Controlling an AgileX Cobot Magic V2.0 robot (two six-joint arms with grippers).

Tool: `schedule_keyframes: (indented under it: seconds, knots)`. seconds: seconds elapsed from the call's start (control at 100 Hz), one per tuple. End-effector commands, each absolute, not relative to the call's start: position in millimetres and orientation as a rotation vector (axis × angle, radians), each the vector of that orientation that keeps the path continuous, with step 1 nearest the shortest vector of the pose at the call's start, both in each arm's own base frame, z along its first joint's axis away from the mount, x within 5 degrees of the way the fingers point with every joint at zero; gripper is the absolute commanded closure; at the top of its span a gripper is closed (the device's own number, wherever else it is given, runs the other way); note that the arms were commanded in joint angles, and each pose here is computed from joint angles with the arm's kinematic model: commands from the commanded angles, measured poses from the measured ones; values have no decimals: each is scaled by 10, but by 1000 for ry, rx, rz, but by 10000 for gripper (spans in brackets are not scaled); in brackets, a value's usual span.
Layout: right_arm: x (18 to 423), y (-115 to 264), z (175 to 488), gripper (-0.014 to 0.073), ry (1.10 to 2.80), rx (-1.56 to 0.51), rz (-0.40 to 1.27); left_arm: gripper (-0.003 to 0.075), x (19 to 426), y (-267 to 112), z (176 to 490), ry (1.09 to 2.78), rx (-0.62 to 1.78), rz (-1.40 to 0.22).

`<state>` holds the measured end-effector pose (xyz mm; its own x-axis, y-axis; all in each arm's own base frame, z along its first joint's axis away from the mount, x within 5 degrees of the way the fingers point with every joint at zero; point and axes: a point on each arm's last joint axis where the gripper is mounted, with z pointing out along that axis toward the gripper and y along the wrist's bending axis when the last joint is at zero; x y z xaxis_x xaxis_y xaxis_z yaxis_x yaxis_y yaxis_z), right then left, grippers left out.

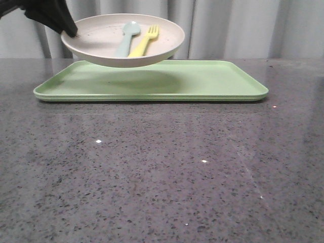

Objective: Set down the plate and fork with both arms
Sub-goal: 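Carry the plate over the green tray and lower it onto the tray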

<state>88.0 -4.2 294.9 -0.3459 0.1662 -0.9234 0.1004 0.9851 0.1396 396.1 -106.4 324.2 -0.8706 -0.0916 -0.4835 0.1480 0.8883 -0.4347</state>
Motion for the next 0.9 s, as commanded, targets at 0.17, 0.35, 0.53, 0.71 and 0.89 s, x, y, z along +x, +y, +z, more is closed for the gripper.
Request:
schedule_keyframes:
  seconds: [0.17, 0.35, 0.53, 0.71, 0.89]
  knots:
    - [914, -46, 3107, 53, 1840, 169, 57, 741, 4141, -1339, 3451, 2416, -13, -755]
    - [914, -46, 3107, 53, 1840, 169, 57, 741, 4223, -1362, 3377, 2390, -35, -753]
    - [914, -46, 3107, 53, 1840, 169, 57, 741, 4259, -1370, 3308, 2401, -43, -753]
    - [914, -46, 3107, 53, 1840, 169, 57, 741, 4279, -1379, 3219, 2435, -41, -750]
    - [913, -46, 3103, 53, 1844, 169, 57, 738, 4282, -1383, 3187, 2452, -39, -751]
